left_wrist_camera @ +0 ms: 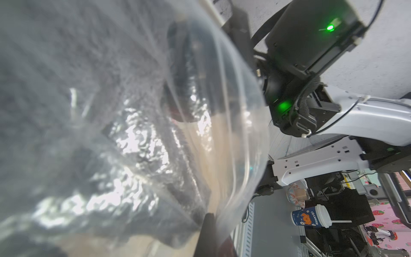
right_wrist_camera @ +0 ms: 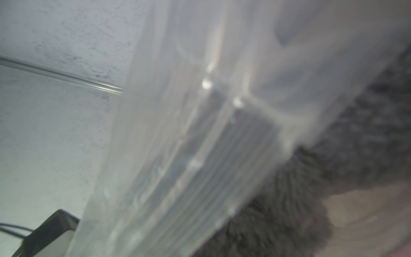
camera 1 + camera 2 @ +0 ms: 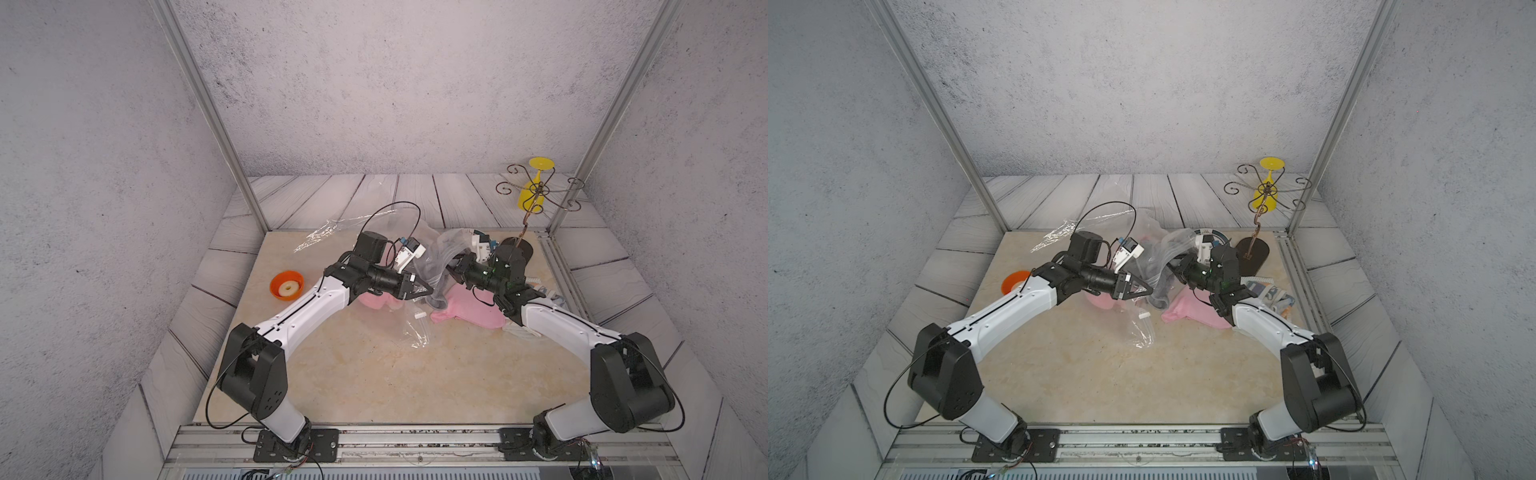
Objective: Place the folded towel into the vacuum bag
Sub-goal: Place the towel in the vacuum bag.
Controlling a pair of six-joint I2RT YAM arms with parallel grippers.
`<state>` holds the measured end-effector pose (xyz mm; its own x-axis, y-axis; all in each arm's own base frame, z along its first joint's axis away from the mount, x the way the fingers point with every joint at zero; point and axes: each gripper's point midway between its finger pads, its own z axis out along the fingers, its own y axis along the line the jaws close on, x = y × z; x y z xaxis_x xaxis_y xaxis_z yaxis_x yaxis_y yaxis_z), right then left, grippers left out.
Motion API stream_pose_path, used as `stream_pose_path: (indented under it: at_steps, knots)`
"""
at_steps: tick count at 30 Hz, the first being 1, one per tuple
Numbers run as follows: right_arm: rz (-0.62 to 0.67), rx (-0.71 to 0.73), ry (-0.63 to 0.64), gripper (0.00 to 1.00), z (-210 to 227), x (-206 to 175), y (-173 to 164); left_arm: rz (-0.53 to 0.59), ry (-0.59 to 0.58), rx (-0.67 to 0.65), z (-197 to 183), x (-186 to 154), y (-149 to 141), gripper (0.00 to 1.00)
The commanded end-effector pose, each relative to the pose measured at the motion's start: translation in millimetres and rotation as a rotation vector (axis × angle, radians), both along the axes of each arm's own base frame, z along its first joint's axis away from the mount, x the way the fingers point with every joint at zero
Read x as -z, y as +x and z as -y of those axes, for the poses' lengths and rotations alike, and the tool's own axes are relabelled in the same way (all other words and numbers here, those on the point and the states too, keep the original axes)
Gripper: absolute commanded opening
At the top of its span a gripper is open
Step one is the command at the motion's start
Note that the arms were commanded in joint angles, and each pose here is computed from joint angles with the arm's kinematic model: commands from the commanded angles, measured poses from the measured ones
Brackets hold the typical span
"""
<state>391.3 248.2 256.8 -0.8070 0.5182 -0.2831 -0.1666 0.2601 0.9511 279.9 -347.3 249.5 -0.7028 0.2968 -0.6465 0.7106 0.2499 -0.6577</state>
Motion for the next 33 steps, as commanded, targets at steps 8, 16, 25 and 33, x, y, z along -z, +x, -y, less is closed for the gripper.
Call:
stream_pose_path:
  at_steps: [8, 16, 25, 33]
  knots:
    - [0.104, 0.068, 0.05, 0.0, 6.2, -30.9, 13.5, 0.015, 0.06, 0.108, 9.7, 15.6, -35.5, 0.0]
    - [-0.238, 0.385, -0.514, 0.01, 83.7, 70.6, 4.0, 0.117, -0.32, 0.283, -6.7, -106.3, -67.1, 0.0]
    - [-0.291, 0.407, -0.616, 0.0, 104.0, 89.9, -18.8, 0.095, -0.194, 0.165, -14.4, -69.6, -34.4, 0.0]
    - [0.083, 0.07, -0.094, 0.0, 17.1, -9.5, -10.9, 0.075, 0.013, 0.192, 14.0, -0.7, -44.4, 0.0]
